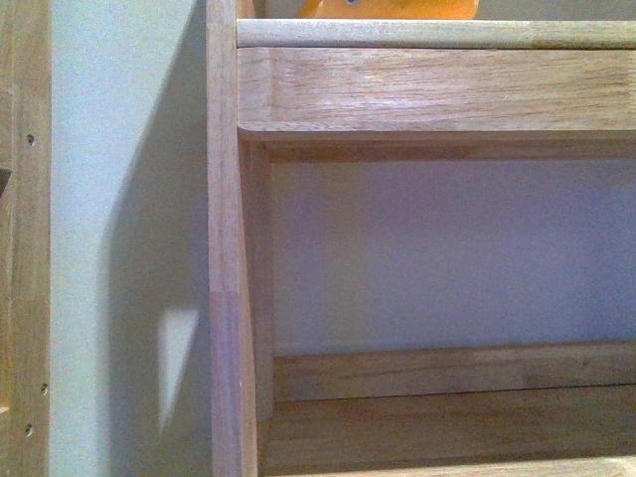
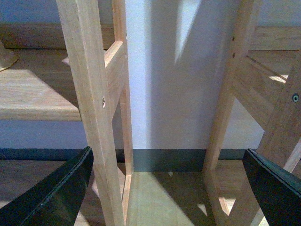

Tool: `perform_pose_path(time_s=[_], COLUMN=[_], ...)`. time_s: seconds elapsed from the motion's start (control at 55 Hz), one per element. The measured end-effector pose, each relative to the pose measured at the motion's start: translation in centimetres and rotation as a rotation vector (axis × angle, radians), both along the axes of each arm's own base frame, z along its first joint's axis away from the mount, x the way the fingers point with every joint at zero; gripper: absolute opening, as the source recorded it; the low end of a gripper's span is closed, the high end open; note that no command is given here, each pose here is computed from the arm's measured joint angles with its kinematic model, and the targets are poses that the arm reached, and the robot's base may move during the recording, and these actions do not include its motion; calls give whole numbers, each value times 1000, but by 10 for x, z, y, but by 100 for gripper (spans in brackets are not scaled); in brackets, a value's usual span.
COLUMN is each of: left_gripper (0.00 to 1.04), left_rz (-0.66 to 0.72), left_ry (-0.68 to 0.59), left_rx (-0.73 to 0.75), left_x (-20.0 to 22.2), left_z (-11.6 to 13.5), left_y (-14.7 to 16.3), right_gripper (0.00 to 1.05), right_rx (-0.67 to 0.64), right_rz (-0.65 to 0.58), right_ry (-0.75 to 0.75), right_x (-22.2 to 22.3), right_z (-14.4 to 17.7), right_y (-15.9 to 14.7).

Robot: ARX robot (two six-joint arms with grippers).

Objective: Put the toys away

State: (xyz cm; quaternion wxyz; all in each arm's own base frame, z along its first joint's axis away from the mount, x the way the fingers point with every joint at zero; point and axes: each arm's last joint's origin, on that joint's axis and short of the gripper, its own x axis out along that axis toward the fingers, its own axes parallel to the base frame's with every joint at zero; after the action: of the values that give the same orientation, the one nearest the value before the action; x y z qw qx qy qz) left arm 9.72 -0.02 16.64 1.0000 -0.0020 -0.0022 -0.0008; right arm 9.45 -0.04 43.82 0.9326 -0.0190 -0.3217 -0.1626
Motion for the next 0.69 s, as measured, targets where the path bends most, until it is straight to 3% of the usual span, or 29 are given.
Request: perform_pose_path(time_s=[0.236, 0.436, 0.691], left_gripper=[98, 98, 98], left_rz=[0, 0, 0], left_ry=[0, 0, 0], left_rx=[0, 0, 0], left_x=[0, 0, 0], left_z=[0, 0, 0], left_y=[0, 0, 0], right_gripper=[98, 98, 98], right_rx=[65, 66, 70], right_rz=[-1, 81, 147], right_ry=[85, 102, 267], right_x=[6, 1, 4], right_z=[-54, -96, -170], right_y=[-8, 2, 8])
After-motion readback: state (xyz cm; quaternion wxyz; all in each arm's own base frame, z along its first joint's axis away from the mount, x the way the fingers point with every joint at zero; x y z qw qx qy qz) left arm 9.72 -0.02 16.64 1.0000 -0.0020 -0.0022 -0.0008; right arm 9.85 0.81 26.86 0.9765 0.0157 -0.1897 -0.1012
